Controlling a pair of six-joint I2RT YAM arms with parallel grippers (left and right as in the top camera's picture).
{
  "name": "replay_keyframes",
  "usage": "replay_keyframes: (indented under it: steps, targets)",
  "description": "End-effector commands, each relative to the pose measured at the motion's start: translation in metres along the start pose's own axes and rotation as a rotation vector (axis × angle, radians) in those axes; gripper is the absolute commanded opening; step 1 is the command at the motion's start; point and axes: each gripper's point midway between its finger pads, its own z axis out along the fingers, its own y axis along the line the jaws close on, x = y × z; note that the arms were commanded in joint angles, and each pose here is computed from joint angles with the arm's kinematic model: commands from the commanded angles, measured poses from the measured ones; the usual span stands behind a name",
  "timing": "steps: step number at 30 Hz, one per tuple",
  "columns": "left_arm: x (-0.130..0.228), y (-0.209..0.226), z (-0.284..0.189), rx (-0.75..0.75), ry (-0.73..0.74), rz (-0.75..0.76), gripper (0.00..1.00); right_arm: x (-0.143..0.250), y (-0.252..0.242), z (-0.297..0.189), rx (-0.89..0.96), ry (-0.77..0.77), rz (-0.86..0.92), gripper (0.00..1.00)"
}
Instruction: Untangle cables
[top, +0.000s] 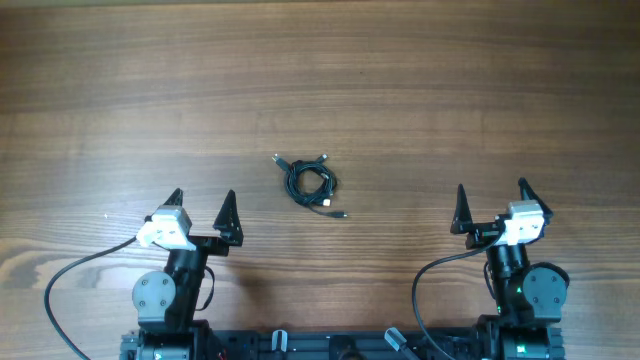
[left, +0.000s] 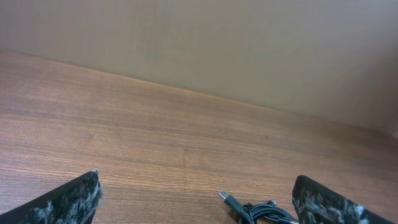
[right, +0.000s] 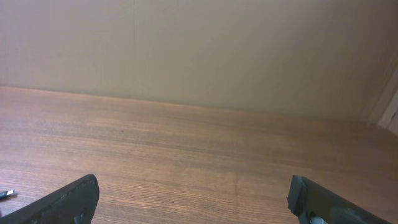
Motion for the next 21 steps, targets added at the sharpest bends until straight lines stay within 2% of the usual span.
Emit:
replay_keyframes:
  steps: [1,9,21]
  targets:
    - [0.004,0.002,0.0,-0.012,0.008,-0.01,1.0,-0.002,-0.002,-0.001,0.009,-0.011,-0.015,1.0]
    - [-0.001,0.001,0.0,-0.007,-0.012,-0.007,1.0,-0.002,-0.002,0.0,0.009,-0.011,-0.015,1.0]
    - [-0.081,-0.025,-0.015,0.096,-0.346,0.038,1.0,-0.002,-0.002,0.0,0.009,-0.011,-0.015,1.0]
